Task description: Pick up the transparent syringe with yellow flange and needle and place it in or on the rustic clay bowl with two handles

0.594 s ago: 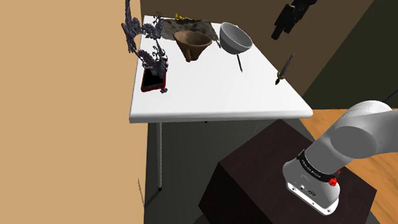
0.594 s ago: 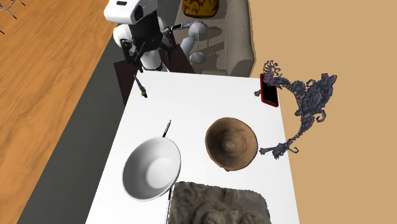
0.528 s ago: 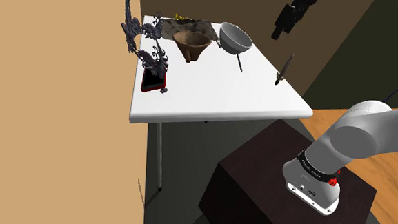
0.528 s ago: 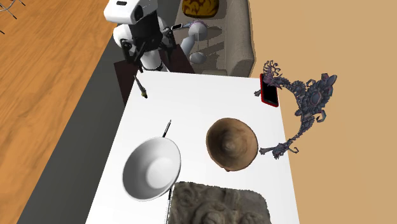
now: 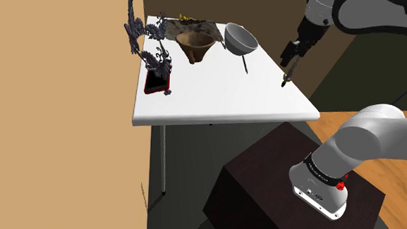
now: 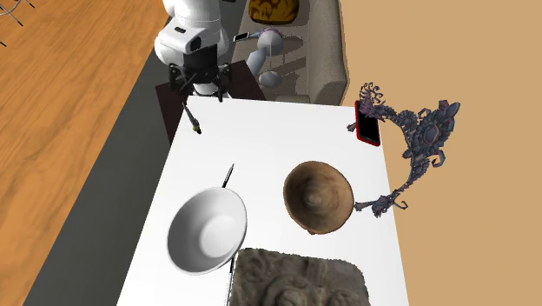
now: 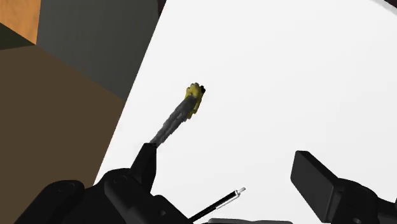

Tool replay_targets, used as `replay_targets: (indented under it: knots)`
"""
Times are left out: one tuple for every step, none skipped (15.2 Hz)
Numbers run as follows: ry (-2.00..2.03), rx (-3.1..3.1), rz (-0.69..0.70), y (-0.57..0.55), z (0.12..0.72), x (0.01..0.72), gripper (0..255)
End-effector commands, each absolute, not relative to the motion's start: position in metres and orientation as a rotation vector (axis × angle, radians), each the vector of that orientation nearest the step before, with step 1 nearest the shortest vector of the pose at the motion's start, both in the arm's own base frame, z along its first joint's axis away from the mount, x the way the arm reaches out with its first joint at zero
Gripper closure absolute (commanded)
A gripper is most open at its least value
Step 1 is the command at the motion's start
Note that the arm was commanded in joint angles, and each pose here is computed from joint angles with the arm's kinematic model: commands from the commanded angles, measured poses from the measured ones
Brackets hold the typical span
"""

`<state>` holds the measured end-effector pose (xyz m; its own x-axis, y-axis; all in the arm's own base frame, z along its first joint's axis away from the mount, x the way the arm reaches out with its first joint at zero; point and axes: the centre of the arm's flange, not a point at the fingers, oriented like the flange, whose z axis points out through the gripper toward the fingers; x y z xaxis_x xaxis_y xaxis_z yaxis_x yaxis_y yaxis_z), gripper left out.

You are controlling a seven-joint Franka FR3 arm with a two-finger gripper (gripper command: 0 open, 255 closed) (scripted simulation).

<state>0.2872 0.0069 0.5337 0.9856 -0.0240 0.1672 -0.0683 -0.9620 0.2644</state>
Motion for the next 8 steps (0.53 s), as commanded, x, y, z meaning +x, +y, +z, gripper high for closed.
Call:
replay_targets:
  knots:
    - [-0.135,2.796,0.239,0.005,0.509,0.279,0]
    - [-0.166,2.765,0.239,0.004,0.497,0.273,0]
    - [-0.197,2.734,0.240,0.003,0.486,0.267,0]
    - [-0.208,2.723,0.240,0.003,0.482,0.265,0]
    - [-0.208,2.723,0.240,0.001,0.477,0.266,0]
    - [-0.208,2.723,0.240,-0.002,0.472,0.266,0]
    - [-0.208,2.723,0.240,-0.004,0.467,0.267,0]
    - [-0.208,2.723,0.240,-0.006,0.463,0.268,0]
